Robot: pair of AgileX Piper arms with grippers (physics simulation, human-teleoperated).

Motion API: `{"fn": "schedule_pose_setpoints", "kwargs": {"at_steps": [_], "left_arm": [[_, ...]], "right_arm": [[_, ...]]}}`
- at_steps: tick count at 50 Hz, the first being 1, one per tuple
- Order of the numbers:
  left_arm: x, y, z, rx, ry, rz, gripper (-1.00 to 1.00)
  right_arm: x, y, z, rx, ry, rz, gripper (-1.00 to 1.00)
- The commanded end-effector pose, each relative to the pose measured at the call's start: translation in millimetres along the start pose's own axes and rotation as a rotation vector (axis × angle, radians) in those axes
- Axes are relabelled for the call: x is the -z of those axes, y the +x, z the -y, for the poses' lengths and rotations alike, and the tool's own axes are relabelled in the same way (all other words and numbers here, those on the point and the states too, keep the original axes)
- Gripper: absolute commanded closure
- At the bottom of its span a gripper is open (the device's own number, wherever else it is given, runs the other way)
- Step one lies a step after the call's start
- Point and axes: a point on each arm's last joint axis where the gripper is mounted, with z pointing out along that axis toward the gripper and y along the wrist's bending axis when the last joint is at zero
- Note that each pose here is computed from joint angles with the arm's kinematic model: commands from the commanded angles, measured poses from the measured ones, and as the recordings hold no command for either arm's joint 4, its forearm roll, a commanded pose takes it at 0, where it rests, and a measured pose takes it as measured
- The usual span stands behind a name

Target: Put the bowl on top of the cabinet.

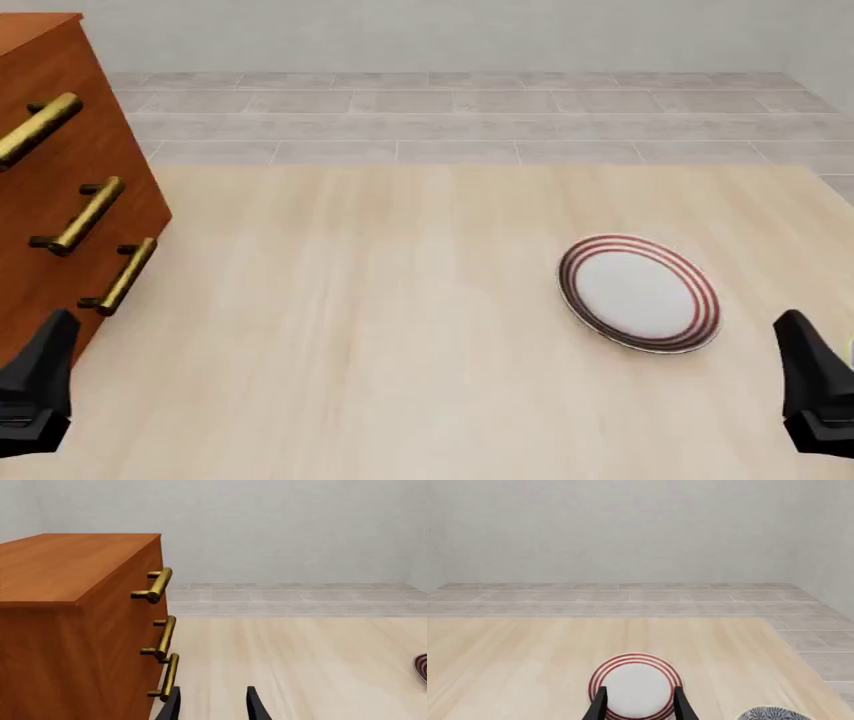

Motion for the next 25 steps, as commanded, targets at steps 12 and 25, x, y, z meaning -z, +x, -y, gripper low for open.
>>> {"fn": "schedule_pose_setpoints", "kwargs": {"at_steps": [12, 25], "left_arm": [[0.3, -0.2, -0.1, 0.001, -0.002, 0.0, -1.0], [0.0, -0.1, -0.1, 0.001, -0.001, -0.002, -1.0]], "right_arm": [[-0.7, -0.4, 0.0, 0.0, 0.0, -0.001, -1.0], [-1.0, -0.6, 0.0, 0.0, 0.0, -0.002, -1.0]]}}
